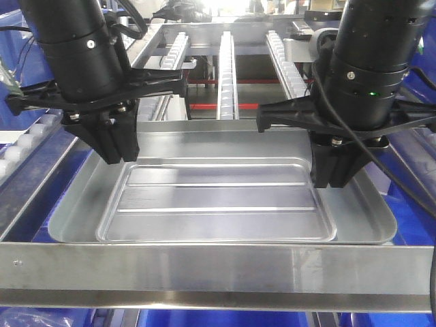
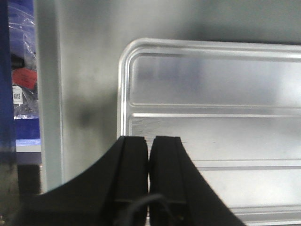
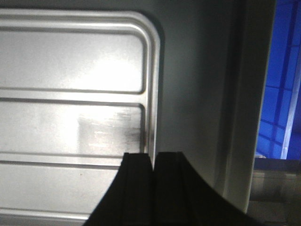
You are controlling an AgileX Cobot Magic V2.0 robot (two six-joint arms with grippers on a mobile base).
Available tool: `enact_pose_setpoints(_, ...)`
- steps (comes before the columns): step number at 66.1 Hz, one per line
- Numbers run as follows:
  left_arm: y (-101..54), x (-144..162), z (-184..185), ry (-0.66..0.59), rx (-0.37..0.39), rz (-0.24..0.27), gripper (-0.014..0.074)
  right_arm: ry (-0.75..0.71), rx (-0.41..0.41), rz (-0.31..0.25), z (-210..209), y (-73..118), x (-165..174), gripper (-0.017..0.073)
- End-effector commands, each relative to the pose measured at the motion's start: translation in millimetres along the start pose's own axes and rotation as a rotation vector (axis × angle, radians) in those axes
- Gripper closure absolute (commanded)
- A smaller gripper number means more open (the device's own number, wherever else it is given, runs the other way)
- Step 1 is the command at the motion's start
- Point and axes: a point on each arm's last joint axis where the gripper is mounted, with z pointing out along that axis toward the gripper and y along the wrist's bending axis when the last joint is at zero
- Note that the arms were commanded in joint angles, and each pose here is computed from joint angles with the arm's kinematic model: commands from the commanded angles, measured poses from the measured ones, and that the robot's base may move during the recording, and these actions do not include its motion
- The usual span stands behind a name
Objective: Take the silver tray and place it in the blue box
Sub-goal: 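Lower both grippers onto the side rims of the silver tray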
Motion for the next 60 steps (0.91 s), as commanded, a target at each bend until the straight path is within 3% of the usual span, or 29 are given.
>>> enact_pose_setpoints(1,-6.5,-10,-25,-0.082,0.054,-0.010,0.0601,-0.082,-0.042,0.001,-19,3.2,-12,0.0480)
enact_pose_setpoints(60,1.2,7,-6,-0.049,0.034,0.003,0.0601,-0.080,-0.044,0.006,-18,3.1,-12,0.0480)
